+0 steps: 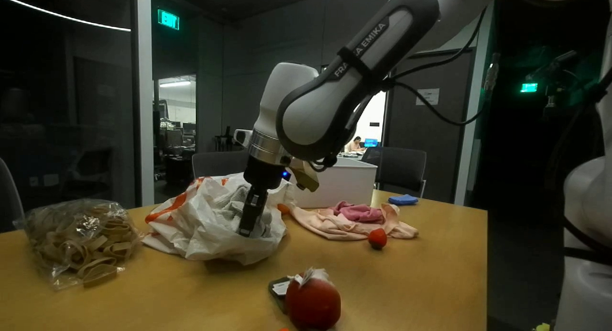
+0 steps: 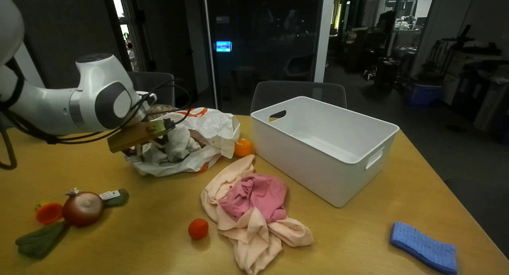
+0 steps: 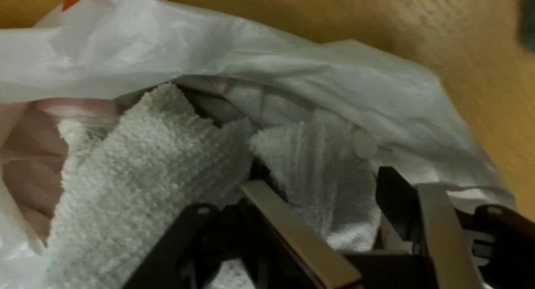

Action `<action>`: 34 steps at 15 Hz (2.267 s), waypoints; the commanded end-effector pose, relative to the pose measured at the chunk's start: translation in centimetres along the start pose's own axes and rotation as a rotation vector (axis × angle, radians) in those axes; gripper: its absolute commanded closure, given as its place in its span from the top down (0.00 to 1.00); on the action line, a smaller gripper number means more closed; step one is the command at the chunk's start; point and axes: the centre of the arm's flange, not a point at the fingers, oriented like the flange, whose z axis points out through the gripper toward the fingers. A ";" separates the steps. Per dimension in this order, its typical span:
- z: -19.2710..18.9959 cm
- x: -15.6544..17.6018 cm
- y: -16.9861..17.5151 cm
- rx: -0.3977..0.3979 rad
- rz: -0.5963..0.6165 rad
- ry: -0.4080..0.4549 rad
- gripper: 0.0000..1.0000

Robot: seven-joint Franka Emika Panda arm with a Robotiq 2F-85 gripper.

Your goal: Put the brown plush toy and towel in the plastic

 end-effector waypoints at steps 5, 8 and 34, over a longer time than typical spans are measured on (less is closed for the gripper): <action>-9.9 -3.3 -7.3 0.048 0.041 -0.025 1.00; -11.6 -5.2 -2.0 0.004 0.058 -0.015 1.00; -5.2 -4.4 -5.4 0.266 -0.165 0.062 1.00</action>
